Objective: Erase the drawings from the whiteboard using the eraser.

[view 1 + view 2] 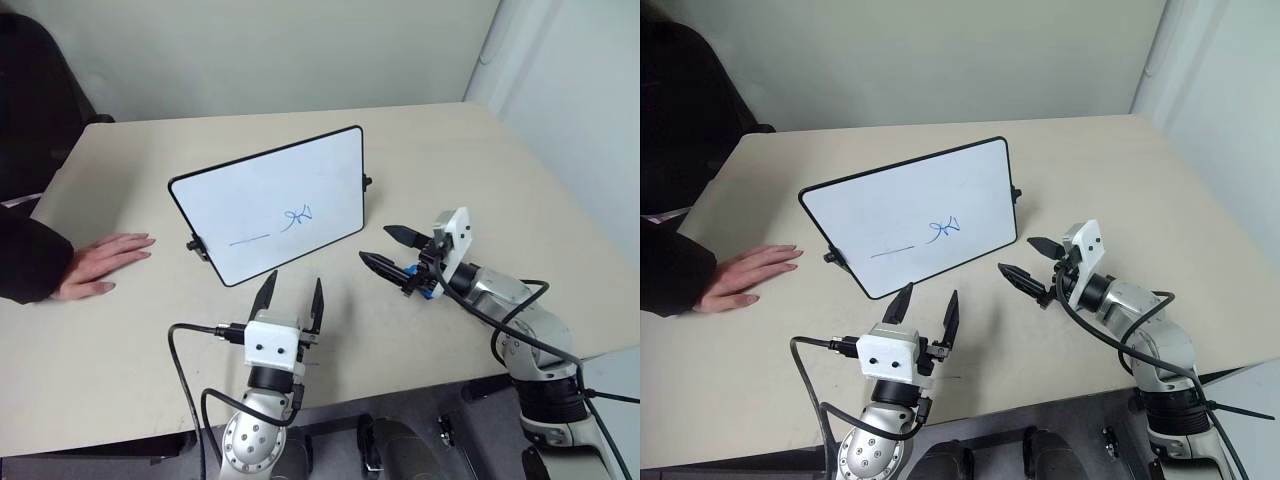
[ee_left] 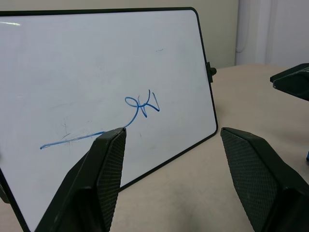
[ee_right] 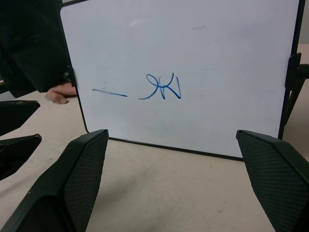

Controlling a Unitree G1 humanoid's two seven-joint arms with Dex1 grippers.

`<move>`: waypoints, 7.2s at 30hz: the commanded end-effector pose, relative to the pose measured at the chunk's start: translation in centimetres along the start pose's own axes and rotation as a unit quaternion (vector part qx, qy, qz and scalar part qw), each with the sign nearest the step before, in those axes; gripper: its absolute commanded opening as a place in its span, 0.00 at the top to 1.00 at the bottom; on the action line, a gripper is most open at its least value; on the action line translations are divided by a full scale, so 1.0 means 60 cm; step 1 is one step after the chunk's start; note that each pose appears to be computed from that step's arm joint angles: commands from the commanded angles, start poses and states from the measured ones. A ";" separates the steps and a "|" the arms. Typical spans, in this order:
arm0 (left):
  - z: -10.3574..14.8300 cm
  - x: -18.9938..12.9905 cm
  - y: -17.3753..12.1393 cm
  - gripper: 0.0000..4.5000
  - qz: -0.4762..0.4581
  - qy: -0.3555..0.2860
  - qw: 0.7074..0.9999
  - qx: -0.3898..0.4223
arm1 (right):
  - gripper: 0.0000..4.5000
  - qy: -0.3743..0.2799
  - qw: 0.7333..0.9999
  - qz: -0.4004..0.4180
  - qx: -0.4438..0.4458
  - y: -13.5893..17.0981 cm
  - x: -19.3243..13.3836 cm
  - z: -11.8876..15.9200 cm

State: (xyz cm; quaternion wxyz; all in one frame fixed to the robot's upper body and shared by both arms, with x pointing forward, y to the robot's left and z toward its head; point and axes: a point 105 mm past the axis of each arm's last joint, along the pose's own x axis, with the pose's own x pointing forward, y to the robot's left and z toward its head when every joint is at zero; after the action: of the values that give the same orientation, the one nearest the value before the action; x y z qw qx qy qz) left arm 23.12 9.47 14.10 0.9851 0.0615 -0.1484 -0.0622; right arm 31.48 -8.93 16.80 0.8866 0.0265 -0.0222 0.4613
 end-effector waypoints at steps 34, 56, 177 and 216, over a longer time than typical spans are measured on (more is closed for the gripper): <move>0.009 -0.014 -0.009 0.24 0.007 0.005 1.000 -0.006 | 0.00 0.181 0.982 -0.049 0.006 -0.028 -0.054 -0.031; -0.003 -0.018 -0.003 0.24 0.024 0.021 0.999 0.002 | 0.00 0.283 0.954 -0.094 0.023 -0.075 -0.072 -0.061; 0.010 -0.026 0.024 0.24 0.048 0.010 0.999 0.019 | 0.91 0.169 0.985 0.013 -0.016 0.019 0.211 -0.060; 0.020 -0.037 0.020 0.24 0.052 0.012 0.998 0.017 | 0.91 0.149 0.978 0.121 -0.076 0.139 0.269 -0.038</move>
State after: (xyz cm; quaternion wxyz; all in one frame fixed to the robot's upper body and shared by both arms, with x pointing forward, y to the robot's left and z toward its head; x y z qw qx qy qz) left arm 21.38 12.04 13.24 0.9890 0.0954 -0.1132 0.0033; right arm 34.84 8.07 14.21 0.8281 -0.1030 0.1029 0.5414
